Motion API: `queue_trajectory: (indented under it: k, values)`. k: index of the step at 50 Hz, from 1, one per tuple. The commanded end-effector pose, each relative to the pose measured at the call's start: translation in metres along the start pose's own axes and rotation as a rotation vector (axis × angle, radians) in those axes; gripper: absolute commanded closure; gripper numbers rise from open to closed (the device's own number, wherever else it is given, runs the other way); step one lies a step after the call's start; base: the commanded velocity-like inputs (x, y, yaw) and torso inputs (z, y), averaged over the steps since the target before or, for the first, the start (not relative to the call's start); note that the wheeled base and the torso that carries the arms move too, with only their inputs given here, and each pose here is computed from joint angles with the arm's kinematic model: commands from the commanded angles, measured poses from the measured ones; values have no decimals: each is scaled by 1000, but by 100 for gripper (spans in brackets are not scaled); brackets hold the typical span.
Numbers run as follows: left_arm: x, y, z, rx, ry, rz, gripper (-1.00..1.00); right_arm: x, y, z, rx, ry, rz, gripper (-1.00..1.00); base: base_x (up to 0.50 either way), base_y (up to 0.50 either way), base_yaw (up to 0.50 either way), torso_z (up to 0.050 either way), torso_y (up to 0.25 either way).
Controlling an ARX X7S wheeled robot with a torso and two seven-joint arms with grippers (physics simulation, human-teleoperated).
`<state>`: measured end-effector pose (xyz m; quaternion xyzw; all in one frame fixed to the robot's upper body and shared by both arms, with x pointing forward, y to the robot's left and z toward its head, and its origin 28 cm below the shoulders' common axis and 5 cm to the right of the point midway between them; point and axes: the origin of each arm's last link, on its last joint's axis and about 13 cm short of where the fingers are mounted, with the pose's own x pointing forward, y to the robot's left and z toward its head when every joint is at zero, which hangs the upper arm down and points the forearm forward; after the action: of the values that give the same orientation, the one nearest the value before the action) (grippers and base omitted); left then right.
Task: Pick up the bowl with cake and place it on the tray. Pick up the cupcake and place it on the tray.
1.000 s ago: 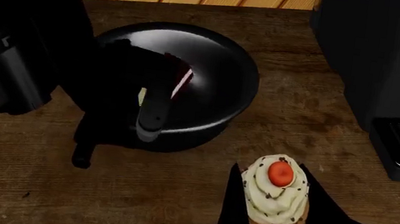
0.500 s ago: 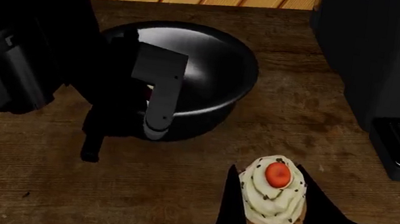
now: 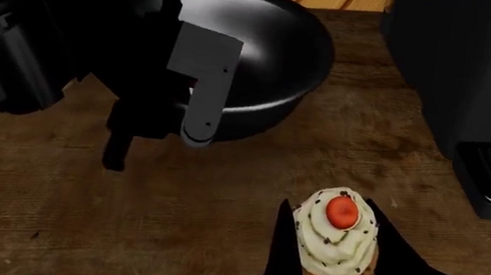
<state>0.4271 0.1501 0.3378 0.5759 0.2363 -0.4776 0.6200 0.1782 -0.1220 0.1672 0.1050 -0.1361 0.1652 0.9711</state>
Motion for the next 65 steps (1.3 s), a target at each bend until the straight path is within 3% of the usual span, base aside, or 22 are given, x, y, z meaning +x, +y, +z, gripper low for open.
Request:
queue_trajectory:
  k: [1,29,65]
  values:
    - [-18,7,10,35,-14,72,100,-2,1,3,-32,-9,11,100,-486,124,0,0,0]
    - [-25,10,12,39,-36,109,100,-3,5,5,-63,-7,22,100,-447,207,0,0,0]
    - [-30,11,11,26,-37,130,100,4,11,12,-81,-11,53,100,46,498,0,0,1]
